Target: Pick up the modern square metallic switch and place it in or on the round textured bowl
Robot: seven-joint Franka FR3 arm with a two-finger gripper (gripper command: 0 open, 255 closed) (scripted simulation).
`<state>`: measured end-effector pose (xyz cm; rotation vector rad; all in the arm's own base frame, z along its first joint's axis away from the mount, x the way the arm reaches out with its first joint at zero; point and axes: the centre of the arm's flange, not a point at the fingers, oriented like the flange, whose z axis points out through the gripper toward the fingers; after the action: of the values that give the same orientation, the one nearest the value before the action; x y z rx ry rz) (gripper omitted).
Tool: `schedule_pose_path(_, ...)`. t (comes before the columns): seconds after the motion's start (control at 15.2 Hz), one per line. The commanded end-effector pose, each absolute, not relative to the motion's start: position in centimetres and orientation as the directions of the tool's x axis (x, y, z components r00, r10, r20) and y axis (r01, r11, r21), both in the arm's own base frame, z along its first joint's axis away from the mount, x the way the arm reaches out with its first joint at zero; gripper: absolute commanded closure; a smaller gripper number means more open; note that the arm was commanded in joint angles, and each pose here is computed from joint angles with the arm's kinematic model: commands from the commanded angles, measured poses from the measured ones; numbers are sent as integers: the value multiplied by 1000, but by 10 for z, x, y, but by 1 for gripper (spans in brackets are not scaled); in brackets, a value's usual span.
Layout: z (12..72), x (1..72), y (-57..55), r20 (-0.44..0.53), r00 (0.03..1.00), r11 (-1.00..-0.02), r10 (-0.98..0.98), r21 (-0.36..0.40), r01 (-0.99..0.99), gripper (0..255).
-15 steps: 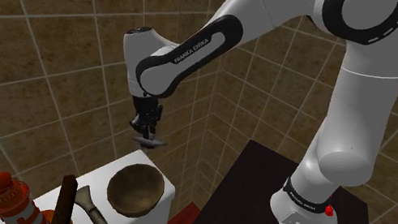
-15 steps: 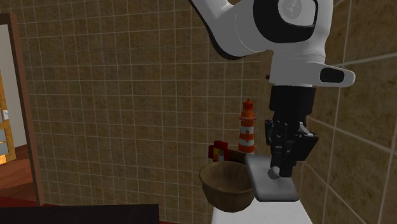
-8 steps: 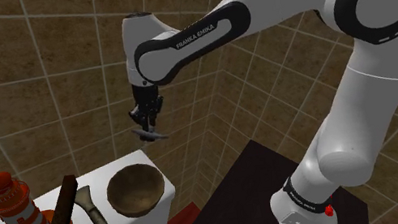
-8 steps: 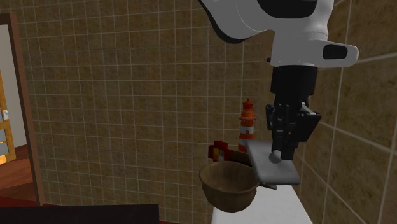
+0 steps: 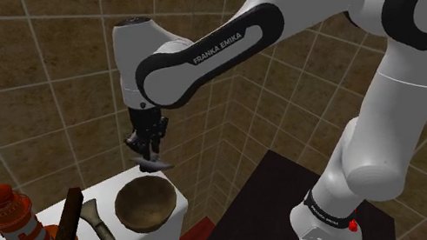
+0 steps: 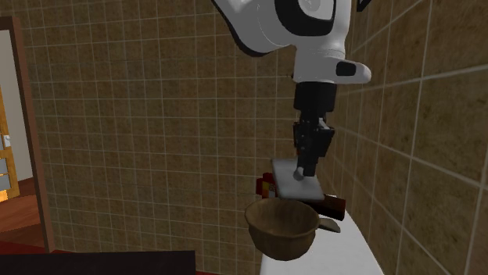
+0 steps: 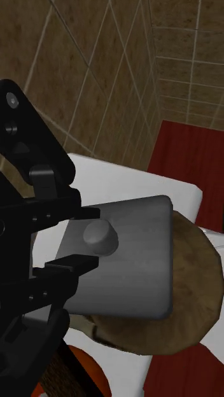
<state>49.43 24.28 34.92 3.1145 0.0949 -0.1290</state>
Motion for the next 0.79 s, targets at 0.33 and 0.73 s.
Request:
schedule_pose_path(0.33, 342, 466, 298, -83, 995, -998, 58, 21, 60, 255)
schedule_pose_path(0.73, 310, 466, 298, -83, 995, -998, 58, 21, 60, 255)
